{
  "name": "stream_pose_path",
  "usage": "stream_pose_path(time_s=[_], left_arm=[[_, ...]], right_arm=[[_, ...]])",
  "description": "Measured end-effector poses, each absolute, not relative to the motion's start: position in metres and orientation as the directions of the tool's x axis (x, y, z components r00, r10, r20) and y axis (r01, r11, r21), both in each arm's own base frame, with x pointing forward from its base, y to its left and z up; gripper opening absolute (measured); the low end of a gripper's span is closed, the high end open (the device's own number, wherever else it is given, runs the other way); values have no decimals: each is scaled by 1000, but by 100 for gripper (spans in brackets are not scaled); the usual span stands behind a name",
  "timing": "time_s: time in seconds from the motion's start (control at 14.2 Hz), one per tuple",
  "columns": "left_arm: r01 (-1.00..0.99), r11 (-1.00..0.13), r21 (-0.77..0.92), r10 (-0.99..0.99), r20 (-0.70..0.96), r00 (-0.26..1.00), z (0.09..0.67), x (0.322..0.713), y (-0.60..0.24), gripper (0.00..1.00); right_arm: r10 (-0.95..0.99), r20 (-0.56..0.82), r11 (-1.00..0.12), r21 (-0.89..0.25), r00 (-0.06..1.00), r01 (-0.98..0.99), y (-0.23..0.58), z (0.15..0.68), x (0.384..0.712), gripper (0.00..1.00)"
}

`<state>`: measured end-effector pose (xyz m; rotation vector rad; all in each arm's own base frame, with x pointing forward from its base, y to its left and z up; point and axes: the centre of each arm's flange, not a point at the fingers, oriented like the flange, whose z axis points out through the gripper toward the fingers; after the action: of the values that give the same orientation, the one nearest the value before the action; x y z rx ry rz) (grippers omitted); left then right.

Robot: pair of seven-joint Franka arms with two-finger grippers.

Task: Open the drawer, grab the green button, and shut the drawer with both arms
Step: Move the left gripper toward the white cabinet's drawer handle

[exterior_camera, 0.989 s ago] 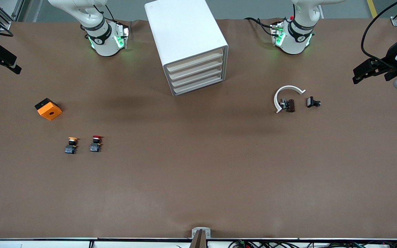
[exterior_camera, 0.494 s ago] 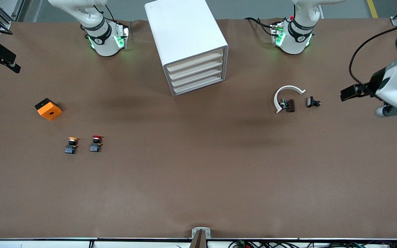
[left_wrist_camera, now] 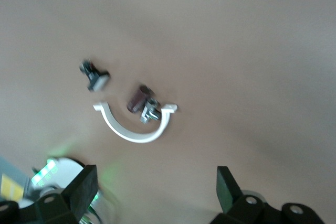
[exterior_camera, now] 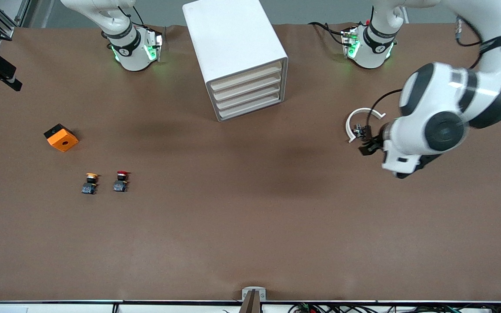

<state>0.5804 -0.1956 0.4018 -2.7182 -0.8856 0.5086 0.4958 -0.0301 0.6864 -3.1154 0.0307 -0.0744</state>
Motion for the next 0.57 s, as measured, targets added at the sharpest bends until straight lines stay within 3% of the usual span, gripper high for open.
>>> stream_pose_path(time_s=[0.21, 0.57], left_arm=[[635, -645, -424, 750, -195, 632, 352, 572, -250, 100], [844, -177, -507, 974, 35, 225, 274, 561, -349, 100]], right_arm=[[-20, 47, -1000, -25, 999, -19, -30, 686, 497, 100], [-24, 54, -999, -25, 998, -22, -32, 689, 497, 100]])
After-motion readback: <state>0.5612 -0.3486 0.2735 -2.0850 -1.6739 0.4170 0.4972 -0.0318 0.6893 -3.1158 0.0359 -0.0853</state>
